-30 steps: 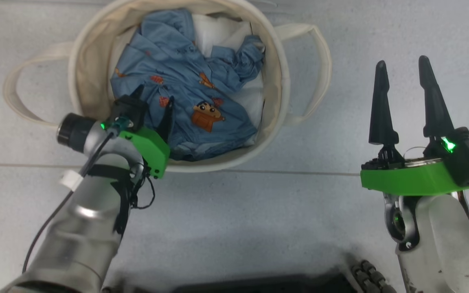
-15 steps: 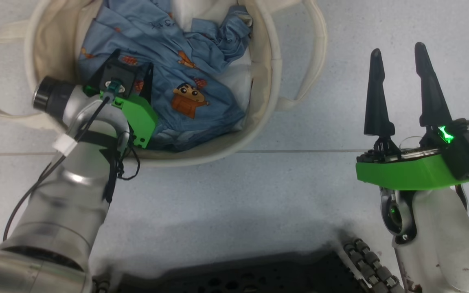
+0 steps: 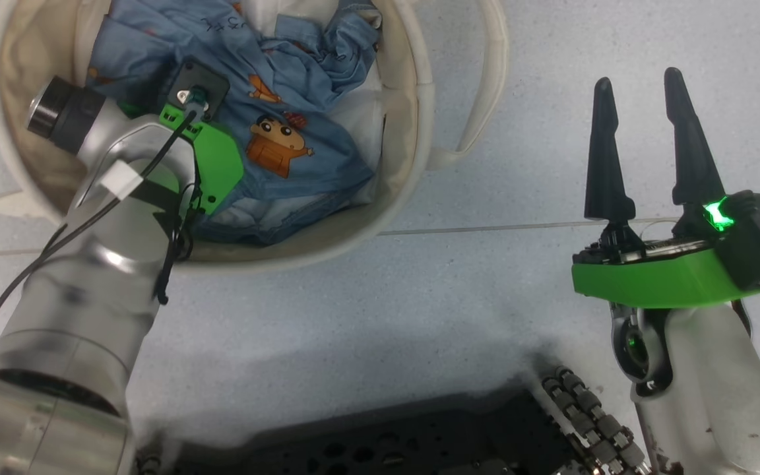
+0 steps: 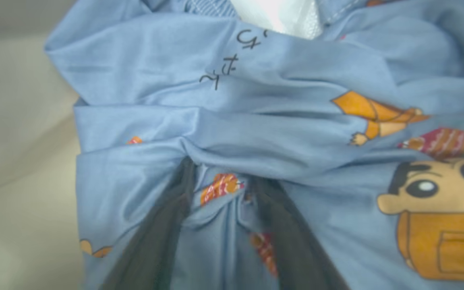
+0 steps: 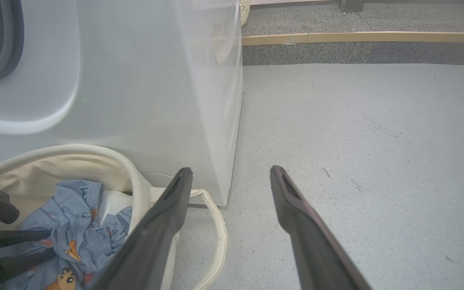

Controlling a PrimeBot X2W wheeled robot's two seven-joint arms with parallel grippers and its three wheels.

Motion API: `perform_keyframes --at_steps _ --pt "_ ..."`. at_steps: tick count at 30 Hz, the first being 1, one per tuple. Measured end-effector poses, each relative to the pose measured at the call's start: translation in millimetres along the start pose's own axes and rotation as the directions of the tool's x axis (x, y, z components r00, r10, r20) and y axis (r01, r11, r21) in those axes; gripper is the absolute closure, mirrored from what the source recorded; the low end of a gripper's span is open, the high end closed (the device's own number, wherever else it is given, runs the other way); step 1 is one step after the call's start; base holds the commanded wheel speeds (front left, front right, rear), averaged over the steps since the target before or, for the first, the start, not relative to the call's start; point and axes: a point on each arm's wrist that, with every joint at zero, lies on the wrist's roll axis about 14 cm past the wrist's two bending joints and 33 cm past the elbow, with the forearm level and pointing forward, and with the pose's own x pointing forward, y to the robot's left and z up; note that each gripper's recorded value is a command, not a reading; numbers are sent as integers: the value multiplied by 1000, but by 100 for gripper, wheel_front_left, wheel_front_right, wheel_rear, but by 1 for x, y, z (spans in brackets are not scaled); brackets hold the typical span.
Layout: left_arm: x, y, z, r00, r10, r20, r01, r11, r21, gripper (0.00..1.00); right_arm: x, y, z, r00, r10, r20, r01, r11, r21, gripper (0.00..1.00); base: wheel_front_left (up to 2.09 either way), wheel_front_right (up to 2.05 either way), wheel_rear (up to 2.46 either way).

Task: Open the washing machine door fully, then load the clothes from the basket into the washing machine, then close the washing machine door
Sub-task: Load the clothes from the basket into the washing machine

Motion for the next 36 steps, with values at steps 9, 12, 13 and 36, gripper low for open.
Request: perform_keyframes --at_steps 9,12,13,36 --pt "-12 10 24 995 34 94 -33 999 -19 100 3 3 10 1000 3 30 -4 1000 9 0 0 0 0" --pt "-23 21 41 984 76 163 -68 996 -55 100 5 7 19 999 12 49 -12 1000 12 0 0 0 0" --pt "-27 26 47 979 92 184 -80 994 -72 100 5 8 23 998 14 59 -15 1000 13 0 0 0 0" --pt "-272 71 154 661 432 614 -107 864 -493 100 -75 41 146 959 38 281 -55 997 53 0 0 0 0"
